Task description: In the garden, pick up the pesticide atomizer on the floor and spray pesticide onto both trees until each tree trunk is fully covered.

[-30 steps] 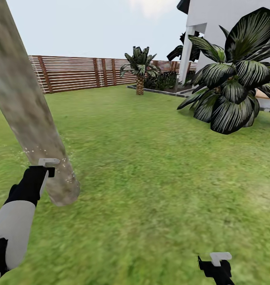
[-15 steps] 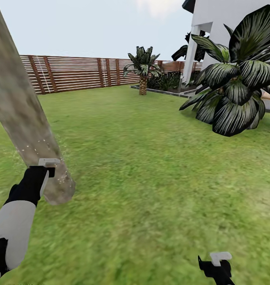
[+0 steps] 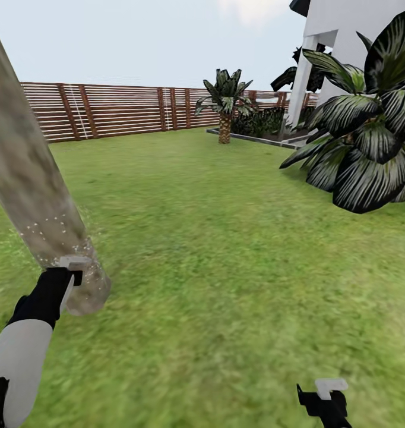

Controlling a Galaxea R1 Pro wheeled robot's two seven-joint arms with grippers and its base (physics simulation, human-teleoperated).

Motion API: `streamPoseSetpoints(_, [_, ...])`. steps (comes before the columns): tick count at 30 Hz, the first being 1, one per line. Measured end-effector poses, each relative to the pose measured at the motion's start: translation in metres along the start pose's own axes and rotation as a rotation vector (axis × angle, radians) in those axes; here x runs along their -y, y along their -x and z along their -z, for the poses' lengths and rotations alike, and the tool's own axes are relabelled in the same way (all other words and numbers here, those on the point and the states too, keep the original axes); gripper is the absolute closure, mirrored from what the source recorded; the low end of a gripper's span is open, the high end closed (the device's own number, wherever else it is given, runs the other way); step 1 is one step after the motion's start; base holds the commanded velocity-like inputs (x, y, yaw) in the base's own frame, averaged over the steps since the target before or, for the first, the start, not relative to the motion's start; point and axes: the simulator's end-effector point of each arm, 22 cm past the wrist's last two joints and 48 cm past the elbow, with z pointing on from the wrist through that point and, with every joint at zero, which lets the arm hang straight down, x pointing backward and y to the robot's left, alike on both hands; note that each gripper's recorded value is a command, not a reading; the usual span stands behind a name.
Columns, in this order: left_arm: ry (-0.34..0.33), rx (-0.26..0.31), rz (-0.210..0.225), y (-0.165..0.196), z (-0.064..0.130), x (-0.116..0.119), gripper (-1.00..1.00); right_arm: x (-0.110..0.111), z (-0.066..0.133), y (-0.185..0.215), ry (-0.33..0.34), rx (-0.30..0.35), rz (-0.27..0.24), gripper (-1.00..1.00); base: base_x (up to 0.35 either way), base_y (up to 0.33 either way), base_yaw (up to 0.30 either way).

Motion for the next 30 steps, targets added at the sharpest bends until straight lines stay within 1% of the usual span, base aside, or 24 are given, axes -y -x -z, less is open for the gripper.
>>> streamPoseSetpoints(4, [0.000,-0.011,-0.001,-0.008,-0.001,0.000,1.00,0.000,0.000,0.000,0.000,0.000,0.000,-1.00,-0.079,-0.224,0.000])
streamPoseSetpoints(7, [0.005,-0.051,-0.020,-0.043,-0.007,0.000,1.00,0.000,0.000,0.000,0.000,0.000,0.000,-1.00,-0.237,-0.101,0.000])
streamPoseSetpoints(10, [0.006,-0.065,-0.028,-0.054,-0.008,0.000,1.00,0.000,0.000,0.000,0.000,0.001,0.000,-1.00,-0.046,-0.016,0.000])
streamPoseSetpoints(11, [0.006,-0.081,-0.034,-0.066,-0.009,0.000,1.00,0.000,0.000,0.000,0.001,0.000,0.000,-1.00,-0.009,-0.003,0.005])
streamPoseSetpoints(14, [0.007,-0.111,-0.048,-0.089,-0.011,0.000,1.00,0.000,0.000,0.000,0.000,0.001,0.000,-1.00,-0.002,-0.001,0.174])
streamPoseSetpoints(16, [-0.003,-0.142,-0.053,-0.104,-0.014,0.005,1.00,0.000,0.000,0.000,0.000,0.001,0.000,-1.00,0.000,0.000,0.267])
streamPoseSetpoints(18, [-0.011,-0.153,-0.050,-0.109,-0.015,0.008,1.00,0.000,0.000,0.000,0.000,0.001,0.000,-1.00,0.039,0.000,0.223])
streamPoseSetpoints(21, [-0.029,-0.156,-0.022,-0.115,-0.016,0.013,1.00,0.000,0.000,0.000,0.000,0.001,0.000,-1.00,0.250,0.000,0.045])
streamPoseSetpoints(25, [-0.035,-0.149,-0.012,-0.115,-0.016,0.015,1.00,0.000,0.000,0.000,0.000,0.000,0.000,-1.00,0.325,0.000,0.006])
streamPoseSetpoints(28, [-0.048,-0.150,-0.009,-0.116,-0.014,0.024,1.00,0.000,0.000,0.000,0.000,0.001,0.000,-1.00,0.336,0.000,0.000])
streamPoseSetpoints(30, [-0.049,-0.149,-0.011,-0.116,-0.014,0.026,1.00,0.000,0.000,0.000,0.000,0.000,0.000,-1.00,0.289,-0.008,0.002])
